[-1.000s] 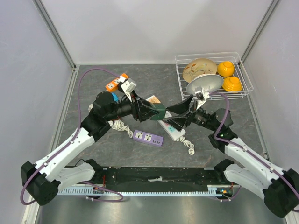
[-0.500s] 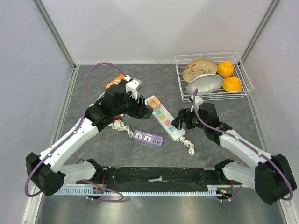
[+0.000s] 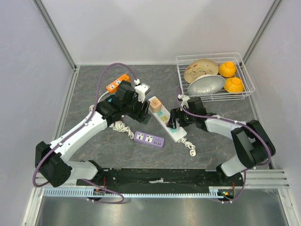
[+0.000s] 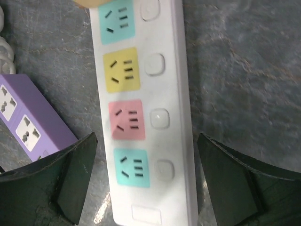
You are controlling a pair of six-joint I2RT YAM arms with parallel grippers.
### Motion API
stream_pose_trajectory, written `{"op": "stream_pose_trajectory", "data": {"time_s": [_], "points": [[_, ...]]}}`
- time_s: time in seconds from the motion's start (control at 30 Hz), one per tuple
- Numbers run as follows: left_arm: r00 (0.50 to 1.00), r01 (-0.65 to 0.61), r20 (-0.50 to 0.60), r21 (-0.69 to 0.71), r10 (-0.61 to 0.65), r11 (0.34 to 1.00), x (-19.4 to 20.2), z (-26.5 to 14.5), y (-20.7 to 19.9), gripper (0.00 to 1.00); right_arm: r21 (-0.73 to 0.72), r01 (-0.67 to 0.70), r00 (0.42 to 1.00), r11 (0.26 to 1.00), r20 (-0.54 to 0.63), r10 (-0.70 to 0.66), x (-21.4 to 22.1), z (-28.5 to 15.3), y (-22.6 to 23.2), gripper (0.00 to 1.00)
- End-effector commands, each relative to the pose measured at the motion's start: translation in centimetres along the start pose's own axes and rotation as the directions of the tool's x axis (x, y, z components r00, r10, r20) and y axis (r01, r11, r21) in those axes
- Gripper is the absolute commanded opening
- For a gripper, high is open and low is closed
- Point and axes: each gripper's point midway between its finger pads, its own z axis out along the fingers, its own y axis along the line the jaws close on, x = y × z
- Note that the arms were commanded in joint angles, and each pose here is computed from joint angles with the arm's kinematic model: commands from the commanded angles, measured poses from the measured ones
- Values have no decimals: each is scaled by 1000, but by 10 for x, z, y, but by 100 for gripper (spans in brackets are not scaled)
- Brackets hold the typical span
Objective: Insert the plug
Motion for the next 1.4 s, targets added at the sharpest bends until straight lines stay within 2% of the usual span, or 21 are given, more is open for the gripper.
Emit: {"op": "stream_pose_trajectory", "data": {"time_s": [0.0, 0.17, 0.3, 0.37, 0.43, 0.47, 0.53, 0.57, 0.6, 0.67, 0.77, 1.17, 1.37], "points": [[995, -97, 31, 6, 96, 995, -23, 0, -5, 2, -140, 110, 993, 984, 64, -101, -32, 16, 34, 95], [989, -146, -7, 13, 146, 989, -26, 9, -9, 2, -134, 127, 987, 983, 110, -113, -44, 7, 42, 95], [982, -180, -56, 11, 180, 984, -27, 19, -13, 2, -69, 126, 976, 990, 189, -111, -61, -22, 42, 96], [980, -187, -71, 17, 188, 982, -30, 27, -16, 2, 78, 55, 974, 995, 217, -71, -60, -34, 16, 97], [976, -199, -86, 28, 201, 980, -35, 29, -21, 2, 224, -33, 949, 974, 314, -40, -74, -62, -10, 98], [972, -203, -117, 32, 205, 979, -30, 38, -22, 2, 267, -96, 950, 959, 312, 8, -63, -68, -22, 98], [964, -220, -142, 44, 224, 975, -33, 42, -26, 2, 317, -168, 921, 934, 389, 33, -68, -93, -37, 98], [957, -223, -179, 53, 229, 973, -26, 52, -28, 2, 367, -212, 915, 906, 400, 52, -57, -98, -50, 98], [957, -227, -174, 55, 233, 972, -33, 53, -31, 2, 379, -239, 894, 894, 446, 50, -59, -111, -52, 98], [948, -240, -200, 62, 248, 969, -30, 59, -34, 2, 438, -285, 883, 853, 465, 57, -43, -118, -68, 98], [940, -246, -227, 58, 253, 967, -29, 71, -35, 2, 445, -337, 849, 830, 524, 63, -37, -131, -75, 98], [912, -261, -308, 76, 272, 962, -17, 110, -39, 2, 366, -352, 750, 862, 660, 26, -44, -148, -69, 98], [907, -263, -319, 80, 274, 962, -15, 126, -39, 2, 364, -331, 766, 870, 643, 22, -43, -142, -68, 98]]}}
